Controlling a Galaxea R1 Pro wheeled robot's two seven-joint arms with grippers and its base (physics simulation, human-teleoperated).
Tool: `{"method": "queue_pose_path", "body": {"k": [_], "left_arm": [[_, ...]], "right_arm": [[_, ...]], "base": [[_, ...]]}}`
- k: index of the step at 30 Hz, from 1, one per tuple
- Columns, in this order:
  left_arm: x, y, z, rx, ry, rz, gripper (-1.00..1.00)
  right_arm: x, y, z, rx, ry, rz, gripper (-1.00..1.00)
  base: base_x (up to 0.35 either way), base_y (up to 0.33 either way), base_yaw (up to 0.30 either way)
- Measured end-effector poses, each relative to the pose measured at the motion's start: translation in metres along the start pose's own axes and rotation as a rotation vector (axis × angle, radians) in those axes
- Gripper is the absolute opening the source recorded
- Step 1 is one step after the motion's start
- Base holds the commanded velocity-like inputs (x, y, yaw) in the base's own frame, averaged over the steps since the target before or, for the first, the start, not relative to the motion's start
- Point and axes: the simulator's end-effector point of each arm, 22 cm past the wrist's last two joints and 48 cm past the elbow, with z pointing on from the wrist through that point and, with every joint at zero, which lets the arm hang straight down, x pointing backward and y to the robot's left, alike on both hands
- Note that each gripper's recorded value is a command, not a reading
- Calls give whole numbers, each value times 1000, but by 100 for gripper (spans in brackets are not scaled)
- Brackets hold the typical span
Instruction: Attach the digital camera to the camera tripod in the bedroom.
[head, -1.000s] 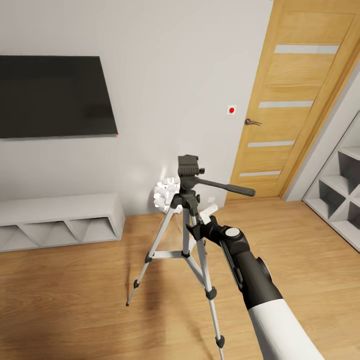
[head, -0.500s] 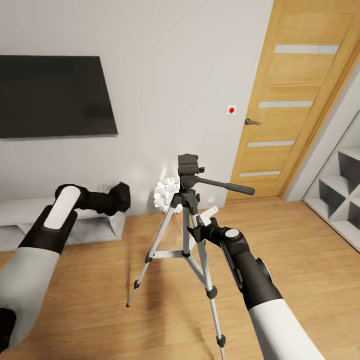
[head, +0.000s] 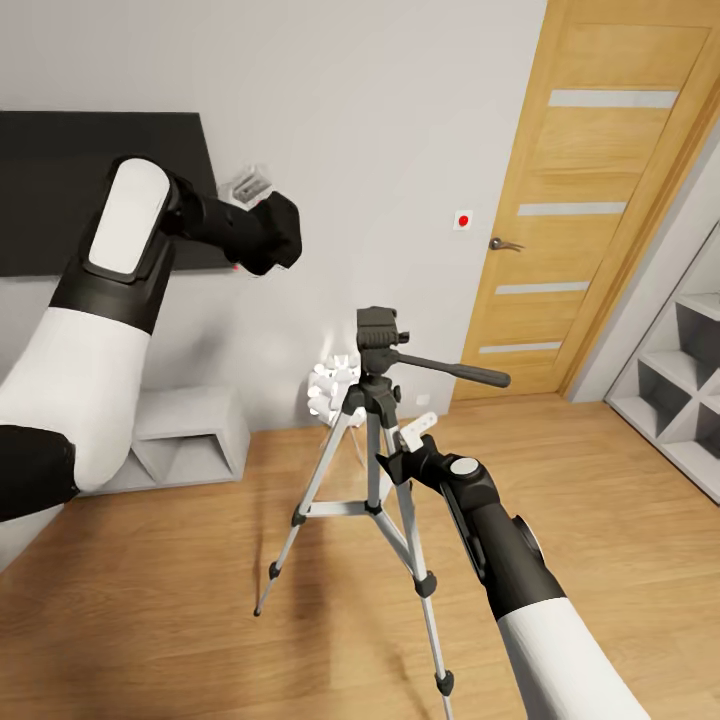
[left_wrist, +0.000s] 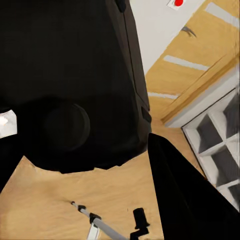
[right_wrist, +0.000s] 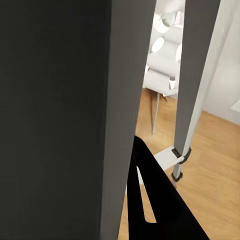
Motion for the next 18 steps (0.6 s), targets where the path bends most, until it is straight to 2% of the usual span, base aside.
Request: {"method": "queue_pose_path", "body": {"k": [1, 6, 11, 15, 18], "left_arm": [[3, -12, 1, 1, 0, 43, -100], [5, -41, -4, 27, -21, 122, -100], [-2, -56, -16, 38, -67, 165, -100], [-12, -64, -30, 9, -118, 194, -100], [-11, -67, -31, 7, -121, 196, -100]], "right_arm": [[0, 0, 0, -1, 1, 1, -100], [1, 0, 0, -1, 4, 0, -100], [1, 0, 0, -2, 4, 2, -100], [2, 1, 0, -2, 5, 5, -100], [2, 1, 1, -2, 5, 7, -100]], "base": [[0, 0, 0], [0, 0, 0], [0, 0, 0], [0, 0, 0], [0, 0, 0]]}}
